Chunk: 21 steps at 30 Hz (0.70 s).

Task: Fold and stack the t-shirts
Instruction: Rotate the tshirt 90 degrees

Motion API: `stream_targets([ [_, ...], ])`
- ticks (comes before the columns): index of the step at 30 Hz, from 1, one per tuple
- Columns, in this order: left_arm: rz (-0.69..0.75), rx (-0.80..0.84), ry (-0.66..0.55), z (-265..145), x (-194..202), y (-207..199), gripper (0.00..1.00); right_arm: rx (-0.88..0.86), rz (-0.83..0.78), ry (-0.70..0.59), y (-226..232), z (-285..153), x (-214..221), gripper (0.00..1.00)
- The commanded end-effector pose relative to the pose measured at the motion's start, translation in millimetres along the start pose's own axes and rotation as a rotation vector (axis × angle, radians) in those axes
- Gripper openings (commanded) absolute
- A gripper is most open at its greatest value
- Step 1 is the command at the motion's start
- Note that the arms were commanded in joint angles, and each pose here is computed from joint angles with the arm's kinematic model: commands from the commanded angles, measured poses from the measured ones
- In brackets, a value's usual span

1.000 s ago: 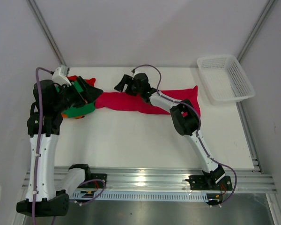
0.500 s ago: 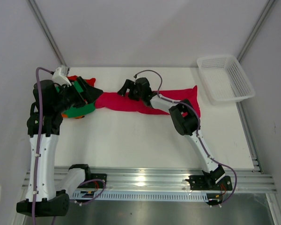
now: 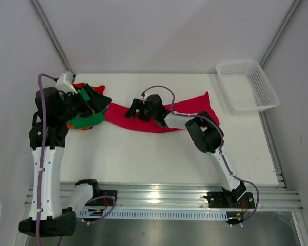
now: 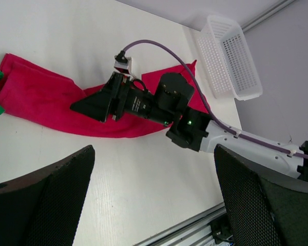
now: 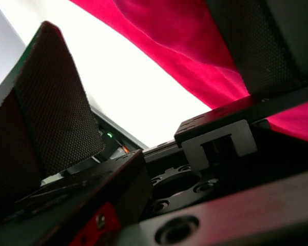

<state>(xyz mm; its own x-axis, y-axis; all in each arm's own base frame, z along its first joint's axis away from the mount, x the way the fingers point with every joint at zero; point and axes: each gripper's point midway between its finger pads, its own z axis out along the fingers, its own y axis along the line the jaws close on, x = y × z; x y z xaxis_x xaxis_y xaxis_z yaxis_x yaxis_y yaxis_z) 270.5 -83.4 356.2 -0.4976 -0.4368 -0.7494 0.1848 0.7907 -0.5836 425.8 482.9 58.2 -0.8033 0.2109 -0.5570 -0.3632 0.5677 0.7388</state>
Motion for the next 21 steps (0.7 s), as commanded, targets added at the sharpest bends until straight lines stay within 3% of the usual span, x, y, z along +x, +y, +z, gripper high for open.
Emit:
stream_targets([
  [1,0.043,0.018,-0.033,-7,-16,-9,0.99,-0.052,-0.052,0.146,22,-20,45,0.88],
  [8,0.013,0.048,-0.023,1,-19,-12,1.00,-0.082,-0.097,0.235,21,-71,88,0.87],
  [14,-0.007,0.067,-0.022,5,-23,-14,1.00,-0.108,-0.108,0.223,29,-115,96,0.88],
  [21,-0.018,0.079,-0.022,8,-26,-17,0.99,-0.217,-0.158,0.310,48,-160,118,0.87],
])
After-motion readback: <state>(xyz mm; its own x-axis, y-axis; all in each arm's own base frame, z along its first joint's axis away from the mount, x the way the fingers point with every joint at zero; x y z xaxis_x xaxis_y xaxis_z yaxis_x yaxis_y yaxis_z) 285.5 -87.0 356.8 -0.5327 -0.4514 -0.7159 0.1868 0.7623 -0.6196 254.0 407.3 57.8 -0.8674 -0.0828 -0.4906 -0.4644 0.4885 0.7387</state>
